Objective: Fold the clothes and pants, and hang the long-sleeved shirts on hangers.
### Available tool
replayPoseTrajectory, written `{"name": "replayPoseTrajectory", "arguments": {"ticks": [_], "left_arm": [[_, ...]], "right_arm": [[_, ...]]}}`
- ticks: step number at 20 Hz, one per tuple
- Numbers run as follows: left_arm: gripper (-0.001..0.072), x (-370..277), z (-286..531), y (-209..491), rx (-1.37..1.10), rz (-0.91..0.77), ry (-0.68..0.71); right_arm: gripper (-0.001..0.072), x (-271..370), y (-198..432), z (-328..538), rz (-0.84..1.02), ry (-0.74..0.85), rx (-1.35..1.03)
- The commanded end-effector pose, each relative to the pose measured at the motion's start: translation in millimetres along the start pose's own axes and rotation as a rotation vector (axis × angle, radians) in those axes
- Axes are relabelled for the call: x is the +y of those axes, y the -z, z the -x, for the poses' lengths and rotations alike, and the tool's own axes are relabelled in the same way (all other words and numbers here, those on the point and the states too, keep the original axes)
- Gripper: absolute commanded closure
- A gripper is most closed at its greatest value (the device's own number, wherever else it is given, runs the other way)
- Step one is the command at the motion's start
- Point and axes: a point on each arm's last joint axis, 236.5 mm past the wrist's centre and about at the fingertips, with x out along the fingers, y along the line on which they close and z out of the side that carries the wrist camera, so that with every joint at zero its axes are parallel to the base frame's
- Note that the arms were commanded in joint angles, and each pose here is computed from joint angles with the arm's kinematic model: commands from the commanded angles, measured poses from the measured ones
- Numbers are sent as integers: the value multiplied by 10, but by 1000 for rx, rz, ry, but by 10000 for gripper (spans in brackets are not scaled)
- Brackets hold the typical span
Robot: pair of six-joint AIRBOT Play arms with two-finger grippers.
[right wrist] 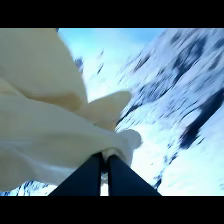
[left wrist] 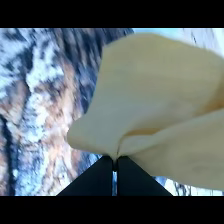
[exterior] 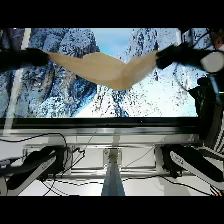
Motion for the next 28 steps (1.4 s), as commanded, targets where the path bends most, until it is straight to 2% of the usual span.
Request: {"name": "replayPoseTrajectory", "arguments": {"ticks": [1,4,8,11,14,18,22,25,28], "left_arm": [[699,291,960,-872,-374,44,-148],[698,267,1905,-1309,-676,4,-249],[698,-26,2881,-1499,-944,-52,-293],[698,-200,3295,-1477,-1041,-77,-301],[698,-219,3254,-1434,-1015,-78,-292],[699,63,2077,-1118,-631,-19,-224],[699,414,345,-339,-118,156,-66],[698,580,-728,153,69,264,47],[699,657,-1514,570,152,357,111]], "right_arm": [[696,-332,-1017,1270,42,192,-325],[696,-335,-1490,2321,84,319,-567],[697,-103,-1648,3287,126,396,-771],[697,38,-1625,3685,144,421,-844],[696,60,-1592,3609,139,399,-818],[697,-85,-1340,2608,61,267,-543],[697,-225,-576,986,-47,67,-74],[697,-381,-33,-117,-119,-9,138],[697,-563,461,-1091,-204,-13,229]]}}
